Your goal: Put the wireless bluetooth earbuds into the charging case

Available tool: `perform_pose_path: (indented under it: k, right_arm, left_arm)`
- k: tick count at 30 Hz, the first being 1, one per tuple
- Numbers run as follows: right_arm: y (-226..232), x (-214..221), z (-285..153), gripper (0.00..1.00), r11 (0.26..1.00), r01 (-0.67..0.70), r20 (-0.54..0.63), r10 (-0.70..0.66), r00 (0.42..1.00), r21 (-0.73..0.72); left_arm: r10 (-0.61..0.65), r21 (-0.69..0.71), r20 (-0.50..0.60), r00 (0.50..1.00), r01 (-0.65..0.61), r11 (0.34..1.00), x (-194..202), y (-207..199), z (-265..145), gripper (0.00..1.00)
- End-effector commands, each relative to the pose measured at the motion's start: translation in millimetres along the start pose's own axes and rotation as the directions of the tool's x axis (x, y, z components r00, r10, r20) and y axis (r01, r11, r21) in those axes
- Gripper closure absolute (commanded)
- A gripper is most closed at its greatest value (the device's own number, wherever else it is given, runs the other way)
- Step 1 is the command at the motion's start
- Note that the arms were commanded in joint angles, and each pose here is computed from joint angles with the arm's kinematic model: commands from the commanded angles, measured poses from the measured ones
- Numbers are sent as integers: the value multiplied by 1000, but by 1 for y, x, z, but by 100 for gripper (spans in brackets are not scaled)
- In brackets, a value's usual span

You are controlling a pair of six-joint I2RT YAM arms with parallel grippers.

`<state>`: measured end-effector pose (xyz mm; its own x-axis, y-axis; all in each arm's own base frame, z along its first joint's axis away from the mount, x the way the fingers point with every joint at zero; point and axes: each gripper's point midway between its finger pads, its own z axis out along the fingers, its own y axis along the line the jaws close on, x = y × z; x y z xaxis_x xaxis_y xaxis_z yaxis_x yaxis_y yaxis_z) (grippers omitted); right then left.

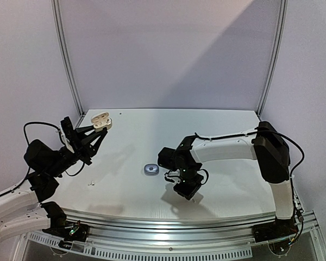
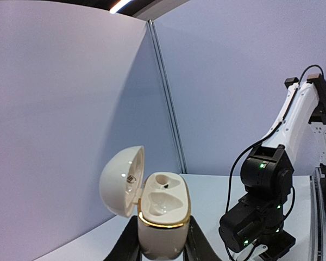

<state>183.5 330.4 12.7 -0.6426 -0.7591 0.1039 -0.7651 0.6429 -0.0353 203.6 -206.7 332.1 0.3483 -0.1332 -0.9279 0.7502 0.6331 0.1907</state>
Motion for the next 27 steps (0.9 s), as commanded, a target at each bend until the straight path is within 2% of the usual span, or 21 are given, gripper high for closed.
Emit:
perform_pose_path:
  k: [1, 7, 12, 22, 27]
  right_arm:
    - [-4, 7, 11, 82, 1000, -6, -48, 7, 999, 9]
    - [-3, 9, 8, 78, 1000, 2, -57, -2, 998, 10]
    - [-4, 12, 9, 78, 1000, 0, -65, 1, 998, 11]
    - [-3, -2, -2, 95, 1000, 1, -19, -1, 1000, 10]
    - [-12, -37, -49, 100, 998, -9, 120, 1, 993, 67]
  left_arm:
    - [-7, 1, -1, 1000, 7, 1000, -3, 1, 1, 100]
    - [-6, 3, -2, 1000, 6, 1000, -3, 1, 1, 100]
    - [-4, 2, -2, 1000, 4, 1000, -3, 1, 1, 100]
    - [-5, 2, -3, 1000, 5, 1000, -3, 1, 1, 100]
    - [-4, -3, -9, 1000, 4, 1000, -2, 2, 3, 100]
